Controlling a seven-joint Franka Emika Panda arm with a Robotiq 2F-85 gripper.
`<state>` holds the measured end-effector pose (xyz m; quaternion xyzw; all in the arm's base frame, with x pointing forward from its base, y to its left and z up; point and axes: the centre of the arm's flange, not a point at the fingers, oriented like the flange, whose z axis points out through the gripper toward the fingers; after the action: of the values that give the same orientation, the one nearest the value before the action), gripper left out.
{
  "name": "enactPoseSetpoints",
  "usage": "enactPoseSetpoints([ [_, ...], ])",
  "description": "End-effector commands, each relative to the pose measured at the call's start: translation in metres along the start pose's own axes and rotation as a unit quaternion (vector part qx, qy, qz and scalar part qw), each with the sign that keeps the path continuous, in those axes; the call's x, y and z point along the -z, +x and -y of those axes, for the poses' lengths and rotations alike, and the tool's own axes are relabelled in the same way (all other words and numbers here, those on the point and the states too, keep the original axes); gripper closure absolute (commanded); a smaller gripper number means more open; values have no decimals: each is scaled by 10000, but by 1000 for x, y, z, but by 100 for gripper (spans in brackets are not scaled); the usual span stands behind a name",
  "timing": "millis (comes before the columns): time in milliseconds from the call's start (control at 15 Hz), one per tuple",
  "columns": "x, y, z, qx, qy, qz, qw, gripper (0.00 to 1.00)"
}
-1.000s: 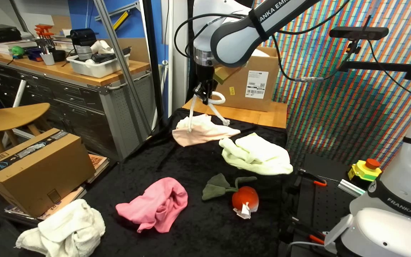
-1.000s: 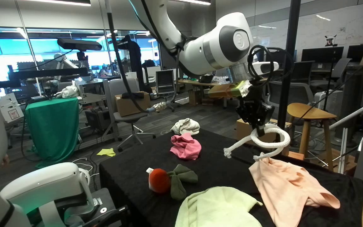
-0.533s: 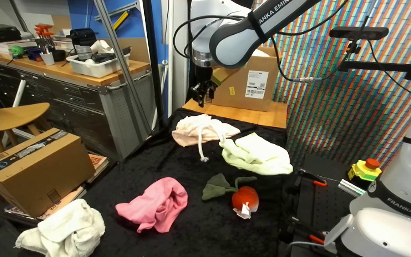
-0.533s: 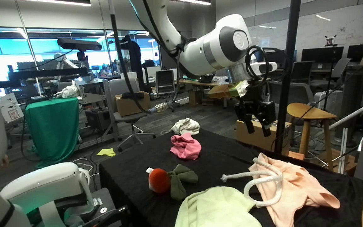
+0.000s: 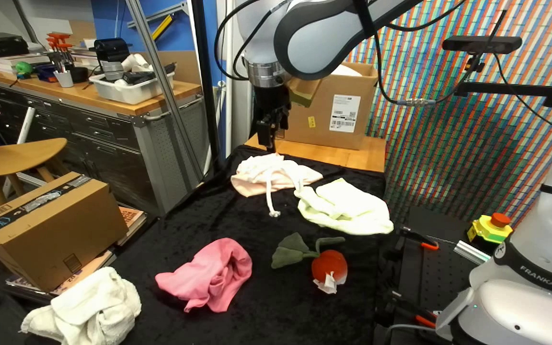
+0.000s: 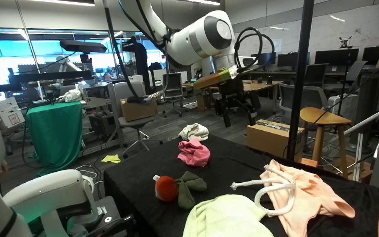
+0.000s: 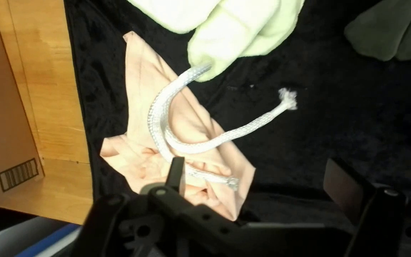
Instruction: Pile up all the objects on the table
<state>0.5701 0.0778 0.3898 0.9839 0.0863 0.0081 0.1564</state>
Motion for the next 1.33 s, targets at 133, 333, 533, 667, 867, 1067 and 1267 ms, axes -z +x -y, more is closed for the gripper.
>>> enactPoseSetpoints([
  [133,44,10,84,1221,-211,177,9921,0],
  [333,50,18,131,1869,-358,252,9814,0],
  [533,56,27,171,2284,-447,251,9722,0],
  [667,56,37,201,2435,-427,198,9687,0],
  [867,57,48,245,2543,-297,47,9666,0],
  [1067,52,59,285,2679,-204,-29,9632,0],
  [1267,47,71,311,2768,-137,-98,9608,0],
])
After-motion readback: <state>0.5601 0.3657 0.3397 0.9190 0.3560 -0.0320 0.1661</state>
